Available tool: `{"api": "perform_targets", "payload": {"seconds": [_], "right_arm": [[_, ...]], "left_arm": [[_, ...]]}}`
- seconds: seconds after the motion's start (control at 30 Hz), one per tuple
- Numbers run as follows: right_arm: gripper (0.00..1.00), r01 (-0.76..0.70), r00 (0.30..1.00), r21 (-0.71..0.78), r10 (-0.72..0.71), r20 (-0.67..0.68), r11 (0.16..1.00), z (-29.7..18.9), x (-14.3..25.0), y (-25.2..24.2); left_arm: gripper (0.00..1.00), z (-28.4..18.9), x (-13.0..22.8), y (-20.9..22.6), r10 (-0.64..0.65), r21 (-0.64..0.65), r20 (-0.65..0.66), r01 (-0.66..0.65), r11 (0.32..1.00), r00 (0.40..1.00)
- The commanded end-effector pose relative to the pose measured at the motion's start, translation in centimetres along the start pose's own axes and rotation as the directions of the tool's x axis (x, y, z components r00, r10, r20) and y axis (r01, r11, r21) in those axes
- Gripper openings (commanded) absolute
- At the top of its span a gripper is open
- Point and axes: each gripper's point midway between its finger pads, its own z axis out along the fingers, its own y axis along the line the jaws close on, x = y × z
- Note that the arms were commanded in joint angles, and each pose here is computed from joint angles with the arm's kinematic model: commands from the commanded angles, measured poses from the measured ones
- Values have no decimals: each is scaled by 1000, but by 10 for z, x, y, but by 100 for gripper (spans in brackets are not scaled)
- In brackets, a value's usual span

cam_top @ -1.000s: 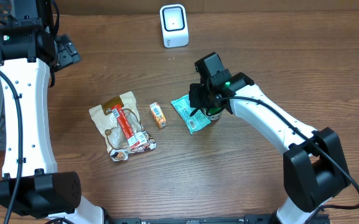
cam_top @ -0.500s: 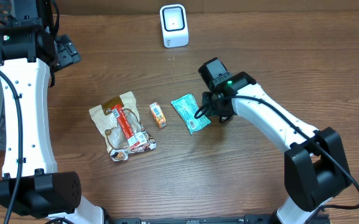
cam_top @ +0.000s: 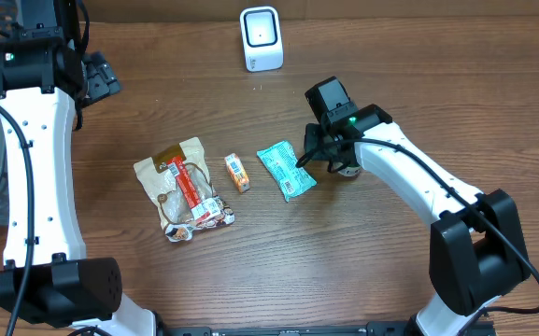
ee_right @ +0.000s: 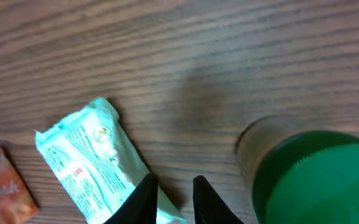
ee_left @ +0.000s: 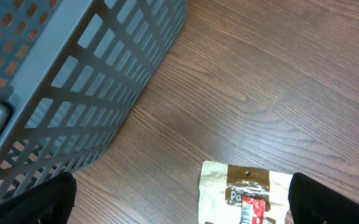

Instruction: Scan the item barcode

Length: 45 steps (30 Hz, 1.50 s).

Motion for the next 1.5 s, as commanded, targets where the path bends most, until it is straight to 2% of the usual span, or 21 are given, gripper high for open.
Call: {"api": "perform_targets", "payload": {"seconds": [0.0,0.47,0.9,1.03,1.17,1.33,1.4,1.47], "right_arm": [[20,3,1000,-27,-2,19,1000,-4,-2,9],[23,28,996,38,-25,-85,999,46,27,12],[25,-14,958,-34,4,-286,999,42,70,21],[29,-17,944,-28,7,-330,999,39,80,18],[29,-29,947,-31,18,-320,999,33,70,17],[31,-66,967,-68,47,-249,996,0,26,23],[34,-70,974,-97,47,-224,993,-10,14,29],[41,-71,976,-113,46,-211,991,-12,9,33]], "left_arm": [[100,-15,-6,4,-4,16,36,4,1000,999],[100,-15,-6,4,-4,16,36,4,1000,999],[100,-15,-6,4,-4,16,36,4,1000,999],[100,-15,-6,4,-4,16,36,4,1000,999],[100,-15,-6,4,-4,16,36,4,1000,999],[100,-15,-6,4,-4,16,36,4,1000,999],[100,-15,-6,4,-4,16,36,4,1000,999],[100,-15,-6,4,-4,16,36,4,1000,999]]}}
